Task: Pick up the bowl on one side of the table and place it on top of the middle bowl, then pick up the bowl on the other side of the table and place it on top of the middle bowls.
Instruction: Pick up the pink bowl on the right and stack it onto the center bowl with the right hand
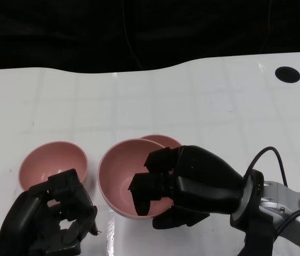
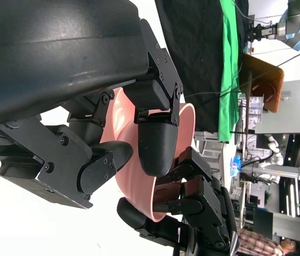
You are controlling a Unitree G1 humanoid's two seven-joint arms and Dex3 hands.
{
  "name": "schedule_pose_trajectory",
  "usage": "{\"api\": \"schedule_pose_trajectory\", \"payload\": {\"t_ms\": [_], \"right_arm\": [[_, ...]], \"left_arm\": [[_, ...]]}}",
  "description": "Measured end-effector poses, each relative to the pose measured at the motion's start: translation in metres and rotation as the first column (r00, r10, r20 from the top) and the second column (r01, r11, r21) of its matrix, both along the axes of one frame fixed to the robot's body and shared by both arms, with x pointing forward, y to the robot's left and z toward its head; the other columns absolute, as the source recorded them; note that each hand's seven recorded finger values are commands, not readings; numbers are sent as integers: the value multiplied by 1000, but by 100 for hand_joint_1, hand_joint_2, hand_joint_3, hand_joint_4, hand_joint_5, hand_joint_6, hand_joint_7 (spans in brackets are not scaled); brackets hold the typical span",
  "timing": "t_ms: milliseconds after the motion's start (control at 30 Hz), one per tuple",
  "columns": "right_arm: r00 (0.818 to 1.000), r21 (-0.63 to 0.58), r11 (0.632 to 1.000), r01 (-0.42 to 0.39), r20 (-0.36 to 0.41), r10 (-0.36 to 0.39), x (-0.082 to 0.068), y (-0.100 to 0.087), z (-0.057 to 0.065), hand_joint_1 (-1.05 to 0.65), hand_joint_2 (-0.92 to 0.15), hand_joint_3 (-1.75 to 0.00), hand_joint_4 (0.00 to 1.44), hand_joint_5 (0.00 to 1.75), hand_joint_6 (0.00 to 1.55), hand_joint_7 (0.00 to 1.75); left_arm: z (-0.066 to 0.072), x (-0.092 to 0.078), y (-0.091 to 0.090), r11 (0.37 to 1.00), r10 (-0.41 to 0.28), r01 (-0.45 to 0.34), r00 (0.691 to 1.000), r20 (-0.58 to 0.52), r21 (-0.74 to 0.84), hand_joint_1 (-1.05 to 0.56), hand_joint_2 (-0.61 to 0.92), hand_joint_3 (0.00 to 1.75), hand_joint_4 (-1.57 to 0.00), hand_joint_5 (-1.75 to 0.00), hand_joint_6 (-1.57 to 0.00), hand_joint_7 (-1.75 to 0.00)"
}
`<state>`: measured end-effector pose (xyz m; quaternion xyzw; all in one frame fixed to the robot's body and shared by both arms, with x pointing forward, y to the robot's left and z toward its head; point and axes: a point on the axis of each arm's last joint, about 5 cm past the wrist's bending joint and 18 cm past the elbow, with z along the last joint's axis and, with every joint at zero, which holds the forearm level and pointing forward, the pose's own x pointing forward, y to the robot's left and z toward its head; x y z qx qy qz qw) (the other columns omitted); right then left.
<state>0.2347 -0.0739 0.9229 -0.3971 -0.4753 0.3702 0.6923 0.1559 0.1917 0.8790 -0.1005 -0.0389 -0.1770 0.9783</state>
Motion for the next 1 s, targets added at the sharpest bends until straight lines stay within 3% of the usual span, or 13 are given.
{"api": "schedule_pose_trajectory", "payload": {"t_ms": [667,767,900,1000], "right_arm": [[999,6,1000,26,31,-26,9,-4,8,-17,-72,-52,92,175,66,163],[998,3,999,36,50,-36,15,-3,11,-16,-71,-55,94,175,63,173],[997,-8,999,38,65,-37,19,-3,14,-15,-70,-58,93,175,62,175],[997,-20,999,33,66,-31,22,-5,13,-15,-62,-73,91,175,61,175]], "left_arm": [[-1,0,-2,1000,3,-3,1000,-3,14,-3,58,113,-75,-164,-77,-143],[-3,1,-2,1000,5,-5,1000,1,11,-3,57,115,-75,-164,-76,-145],[-5,0,-2,1000,4,-4,1000,-6,8,-3,56,117,-75,-165,-76,-146],[-5,0,-2,1000,6,-6,1000,0,9,-3,57,117,-74,-167,-76,-147]]}}
